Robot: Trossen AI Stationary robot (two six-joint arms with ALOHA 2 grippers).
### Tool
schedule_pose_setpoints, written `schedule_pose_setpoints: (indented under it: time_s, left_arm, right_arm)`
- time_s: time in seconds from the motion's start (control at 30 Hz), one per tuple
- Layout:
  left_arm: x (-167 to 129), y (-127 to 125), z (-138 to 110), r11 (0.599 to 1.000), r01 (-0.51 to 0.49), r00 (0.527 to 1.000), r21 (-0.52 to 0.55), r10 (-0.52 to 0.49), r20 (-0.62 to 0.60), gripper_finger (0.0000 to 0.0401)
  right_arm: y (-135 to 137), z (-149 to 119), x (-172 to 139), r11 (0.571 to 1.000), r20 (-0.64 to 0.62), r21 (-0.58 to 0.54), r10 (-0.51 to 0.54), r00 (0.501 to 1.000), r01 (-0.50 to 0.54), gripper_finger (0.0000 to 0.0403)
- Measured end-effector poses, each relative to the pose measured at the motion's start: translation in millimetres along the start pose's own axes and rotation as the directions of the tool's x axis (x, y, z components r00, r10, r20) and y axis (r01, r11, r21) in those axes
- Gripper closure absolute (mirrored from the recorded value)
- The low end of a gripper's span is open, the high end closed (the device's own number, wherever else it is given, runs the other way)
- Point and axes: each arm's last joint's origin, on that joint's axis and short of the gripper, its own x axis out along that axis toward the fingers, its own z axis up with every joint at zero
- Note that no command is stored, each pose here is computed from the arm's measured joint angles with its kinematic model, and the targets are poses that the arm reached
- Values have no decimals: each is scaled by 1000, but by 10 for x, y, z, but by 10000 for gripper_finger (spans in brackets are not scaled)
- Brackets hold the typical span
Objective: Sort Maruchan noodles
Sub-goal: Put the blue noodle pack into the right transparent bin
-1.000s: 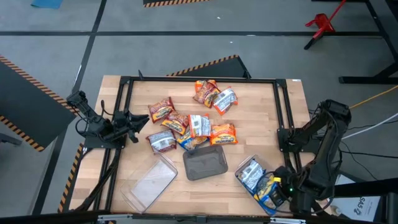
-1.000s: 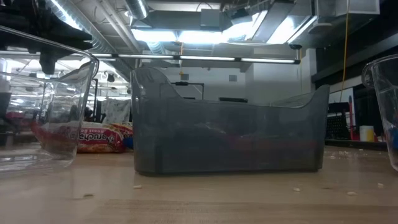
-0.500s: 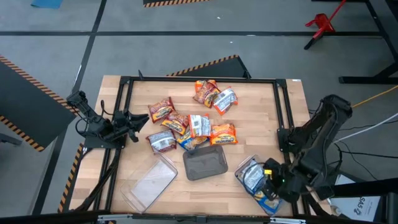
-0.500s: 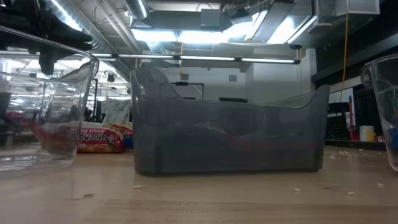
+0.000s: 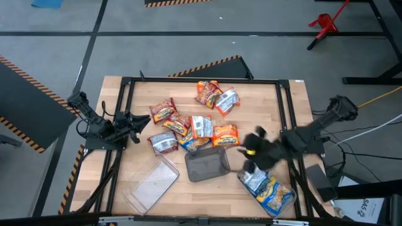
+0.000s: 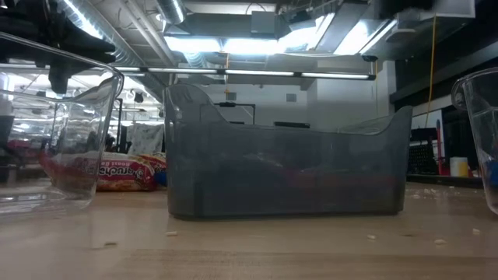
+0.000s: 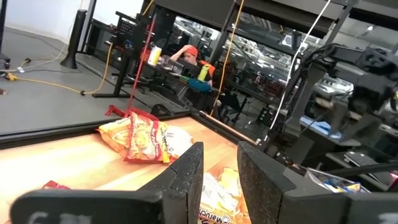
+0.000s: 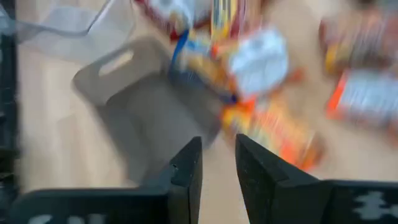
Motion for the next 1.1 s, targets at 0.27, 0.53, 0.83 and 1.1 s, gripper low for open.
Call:
schedule_pose_setpoints:
  time_s: [0.27,0.53,0.83,1.1]
  left_arm:
    - [0,1,1,1000,-3,1000,2,3,1,299]
    - [0,6,1,1000,-21,1000,2,21,4,299]
    - [0,12,3,999,-43,999,-1,43,8,299]
    - [0,12,4,999,-44,999,-6,44,9,299]
  right_arm:
    - [-358,499,622,929,29,-362,93,995,-76,244]
    - [-692,720,1375,903,50,-414,148,988,-114,150]
    - [-629,583,1914,744,-39,-647,183,982,-165,151]
    - [-604,491,2047,667,-117,-692,271,955,-274,157]
